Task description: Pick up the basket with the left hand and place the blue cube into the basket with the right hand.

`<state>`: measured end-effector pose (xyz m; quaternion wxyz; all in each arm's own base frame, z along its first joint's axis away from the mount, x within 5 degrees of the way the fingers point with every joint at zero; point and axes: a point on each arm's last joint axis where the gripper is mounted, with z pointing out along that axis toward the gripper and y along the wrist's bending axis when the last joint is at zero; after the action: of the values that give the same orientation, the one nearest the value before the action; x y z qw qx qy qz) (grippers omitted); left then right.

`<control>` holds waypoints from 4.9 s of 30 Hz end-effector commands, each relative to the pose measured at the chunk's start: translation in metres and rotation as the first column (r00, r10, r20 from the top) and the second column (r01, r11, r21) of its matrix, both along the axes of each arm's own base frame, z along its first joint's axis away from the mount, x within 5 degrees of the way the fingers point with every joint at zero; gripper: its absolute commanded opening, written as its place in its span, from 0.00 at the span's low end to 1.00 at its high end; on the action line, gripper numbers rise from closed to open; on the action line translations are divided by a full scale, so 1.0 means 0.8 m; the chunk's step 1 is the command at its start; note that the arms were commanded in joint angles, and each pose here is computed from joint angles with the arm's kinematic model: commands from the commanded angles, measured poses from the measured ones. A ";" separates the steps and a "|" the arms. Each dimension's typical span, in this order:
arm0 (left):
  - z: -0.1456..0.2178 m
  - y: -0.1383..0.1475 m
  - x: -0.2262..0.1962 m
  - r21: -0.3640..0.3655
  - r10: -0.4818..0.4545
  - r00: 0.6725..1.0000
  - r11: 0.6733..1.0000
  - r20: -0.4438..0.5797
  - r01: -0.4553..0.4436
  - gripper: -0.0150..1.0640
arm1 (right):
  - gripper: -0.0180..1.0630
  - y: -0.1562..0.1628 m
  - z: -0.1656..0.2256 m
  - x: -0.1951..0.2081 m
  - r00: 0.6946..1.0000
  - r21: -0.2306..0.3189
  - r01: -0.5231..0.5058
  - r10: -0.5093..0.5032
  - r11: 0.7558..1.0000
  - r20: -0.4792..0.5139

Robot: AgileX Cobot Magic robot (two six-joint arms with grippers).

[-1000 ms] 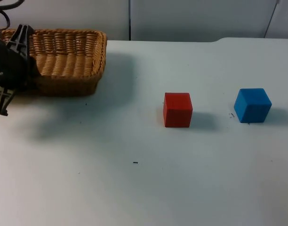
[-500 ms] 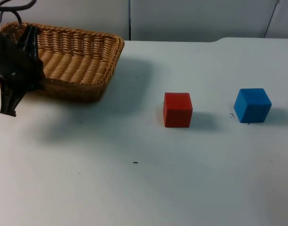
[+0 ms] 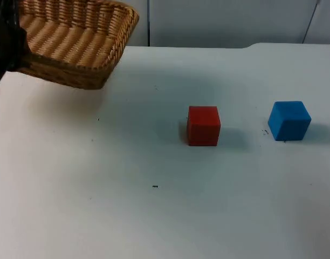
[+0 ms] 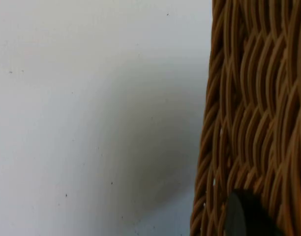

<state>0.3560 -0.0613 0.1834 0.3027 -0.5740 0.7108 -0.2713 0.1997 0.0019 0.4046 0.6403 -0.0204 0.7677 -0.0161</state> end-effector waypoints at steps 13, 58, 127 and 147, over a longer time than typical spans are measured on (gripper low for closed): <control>0.070 0.025 -0.141 0.228 -0.224 0.963 0.956 0.149 0.186 0.01 | 0.98 -0.002 -0.003 -0.001 0.999 -0.004 0.008 -0.008 1.000 -0.046; 0.049 0.077 -0.142 0.208 -0.853 0.382 0.326 -0.355 0.922 0.01 | 0.98 0.006 -0.020 -0.007 0.977 -0.024 -0.077 0.071 0.997 -0.201; -0.014 0.069 -0.075 0.034 -0.902 0.377 0.378 -0.211 0.925 0.01 | 0.94 0.114 -0.303 0.248 0.473 0.006 -0.038 0.023 0.999 -0.881; 0.001 0.065 -0.060 0.025 -0.920 0.362 0.363 -0.150 0.931 0.01 | 0.65 0.109 -0.369 0.268 0.462 0.010 0.023 -0.002 1.000 -0.887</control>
<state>0.3064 -0.0073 0.1797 0.0875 -0.0671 0.9458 -0.3055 0.4093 0.0920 0.1065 0.1342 -0.0248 0.9906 -0.0011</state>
